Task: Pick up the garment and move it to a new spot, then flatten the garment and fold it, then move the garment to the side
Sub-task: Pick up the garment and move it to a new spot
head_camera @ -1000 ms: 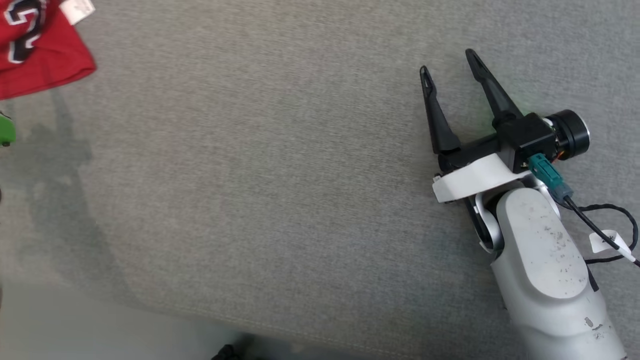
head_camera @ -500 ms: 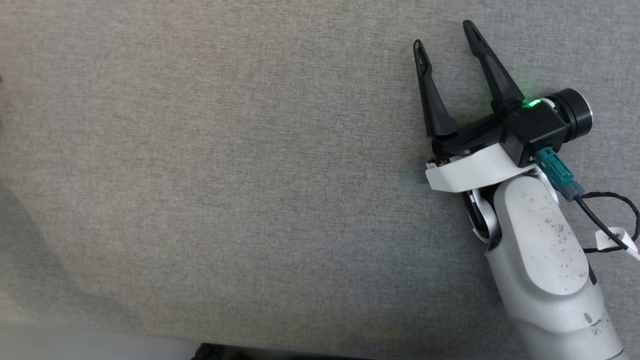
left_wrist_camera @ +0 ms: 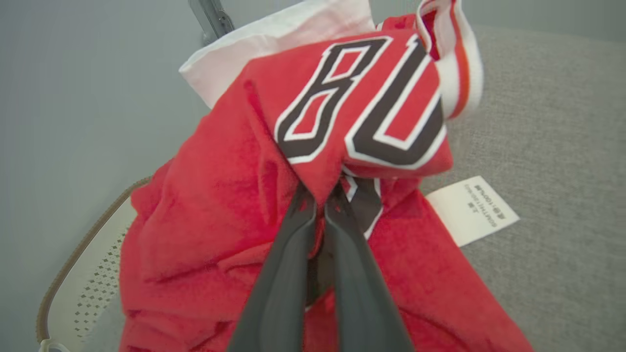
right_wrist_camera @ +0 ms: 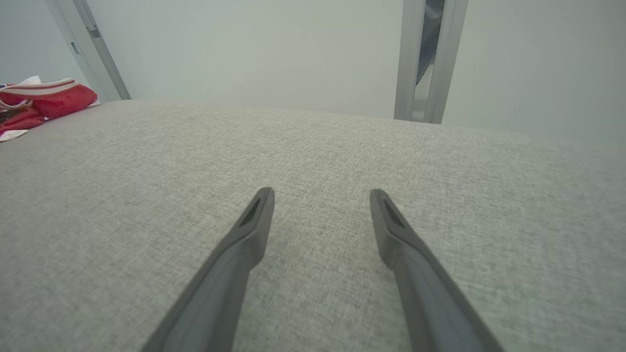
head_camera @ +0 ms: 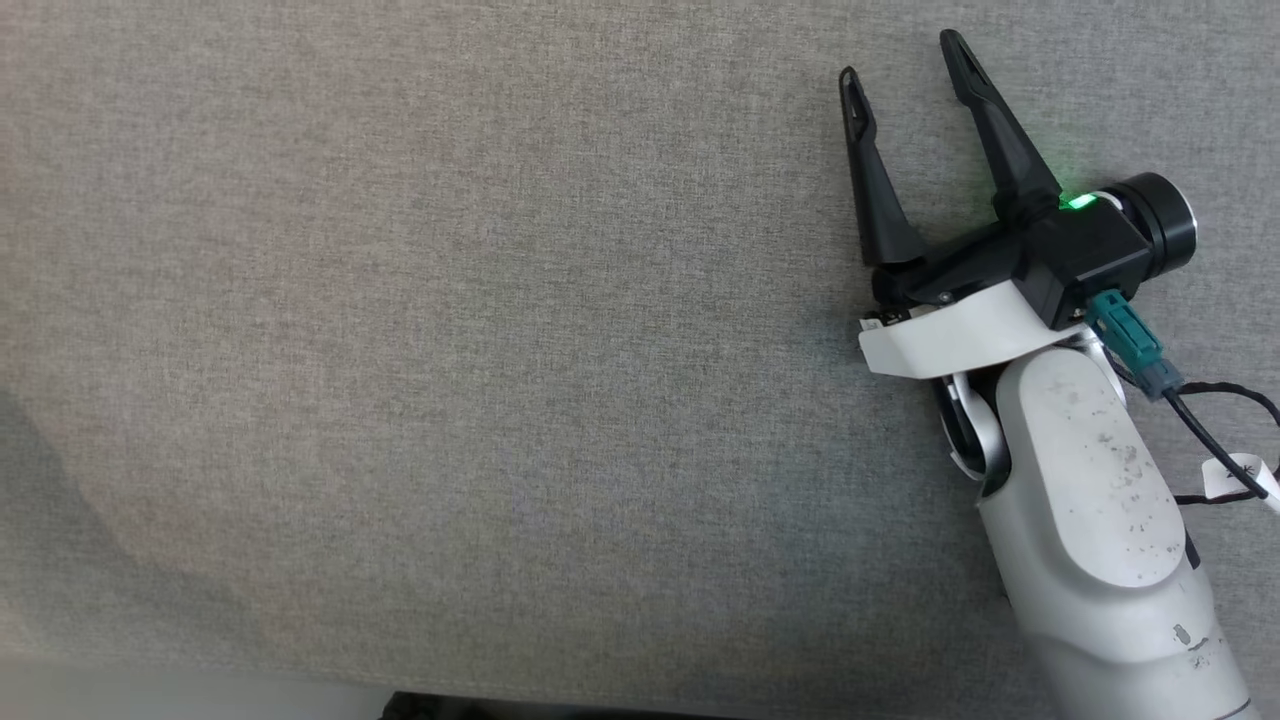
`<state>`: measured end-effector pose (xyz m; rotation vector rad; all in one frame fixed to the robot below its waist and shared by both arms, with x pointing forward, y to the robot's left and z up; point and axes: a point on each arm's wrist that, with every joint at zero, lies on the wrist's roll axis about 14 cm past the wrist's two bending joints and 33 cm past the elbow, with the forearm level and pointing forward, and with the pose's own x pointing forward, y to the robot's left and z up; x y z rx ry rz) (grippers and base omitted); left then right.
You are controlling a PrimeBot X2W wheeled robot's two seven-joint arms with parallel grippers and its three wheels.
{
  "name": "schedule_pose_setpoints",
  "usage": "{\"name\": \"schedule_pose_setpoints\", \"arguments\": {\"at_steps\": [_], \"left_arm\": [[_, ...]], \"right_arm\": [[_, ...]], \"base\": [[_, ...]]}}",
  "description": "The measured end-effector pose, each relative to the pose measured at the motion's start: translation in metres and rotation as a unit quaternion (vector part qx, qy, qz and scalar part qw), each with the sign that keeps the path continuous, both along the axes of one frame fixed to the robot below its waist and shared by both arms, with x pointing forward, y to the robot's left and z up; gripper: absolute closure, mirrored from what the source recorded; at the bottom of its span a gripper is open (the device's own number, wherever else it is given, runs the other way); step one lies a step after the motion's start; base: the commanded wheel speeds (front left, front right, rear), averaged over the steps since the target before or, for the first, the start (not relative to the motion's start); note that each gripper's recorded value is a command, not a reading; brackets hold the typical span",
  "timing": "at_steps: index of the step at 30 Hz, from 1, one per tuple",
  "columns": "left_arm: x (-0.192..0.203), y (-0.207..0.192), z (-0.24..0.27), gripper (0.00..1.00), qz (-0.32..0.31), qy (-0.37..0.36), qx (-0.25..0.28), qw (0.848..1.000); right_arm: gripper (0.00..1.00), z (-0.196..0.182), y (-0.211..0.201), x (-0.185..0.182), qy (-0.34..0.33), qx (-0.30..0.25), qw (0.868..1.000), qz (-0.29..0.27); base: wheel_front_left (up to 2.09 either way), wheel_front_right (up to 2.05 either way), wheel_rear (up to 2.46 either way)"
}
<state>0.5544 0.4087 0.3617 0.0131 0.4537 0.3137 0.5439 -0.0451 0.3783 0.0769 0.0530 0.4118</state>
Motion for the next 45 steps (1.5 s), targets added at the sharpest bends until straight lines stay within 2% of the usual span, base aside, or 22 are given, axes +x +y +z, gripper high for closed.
{"name": "schedule_pose_setpoints", "arguments": {"at_steps": [6,12,15,20,28,35,39,43,44,45], "left_arm": [[0.034,-0.012,0.062,1.00,-0.057,-0.074,0.043,0.995],[0.063,-0.052,0.132,1.00,-0.142,-0.148,0.086,0.975],[0.070,-0.095,0.155,1.00,-0.195,-0.178,0.086,0.961],[0.073,-0.152,0.191,1.00,-0.248,-0.228,0.069,0.939],[0.050,-0.281,0.197,1.00,-0.347,-0.266,-0.022,0.899],[0.009,-0.376,0.177,1.00,-0.405,-0.257,-0.116,0.870],[-0.017,-0.413,0.170,1.00,-0.423,-0.249,-0.158,0.857],[-0.041,-0.427,0.157,1.00,-0.422,-0.234,-0.184,0.856],[-0.047,-0.428,0.153,0.96,-0.424,-0.229,-0.181,0.857],[-0.052,-0.427,0.148,0.29,-0.420,-0.223,-0.184,0.860]], "right_arm": [[0.00,0.009,-0.008,-0.003,0.005,0.009,1.000,-0.009],[0.00,0.021,-0.020,-0.014,0.016,0.020,0.999,-0.025],[0.00,0.030,-0.030,-0.021,0.019,0.032,0.999,-0.040],[0.00,0.048,-0.045,-0.034,0.019,0.056,0.996,-0.063],[0.00,0.073,-0.069,-0.060,0.009,0.062,0.994,-0.091],[0.00,0.087,-0.098,-0.082,0.000,0.054,0.991,-0.125],[0.00,0.092,-0.111,-0.095,-0.003,0.049,0.989,-0.142],[0.00,0.098,-0.118,-0.105,-0.008,0.047,0.987,-0.152],[0.00,0.100,-0.120,-0.107,-0.009,0.045,0.987,-0.153],[0.00,0.100,-0.121,-0.110,-0.010,0.045,0.987,-0.155]], "base": [[0.00,0.00,0.00],[0.00,0.00,0.00],[0.00,0.00,0.00],[0.00,0.00,0.00],[0.00,0.00,0.00],[0.00,0.00,0.00],[0.00,0.00,0.00],[0.00,0.00,0.00],[0.00,0.00,0.00],[0.00,0.00,0.00]]}}
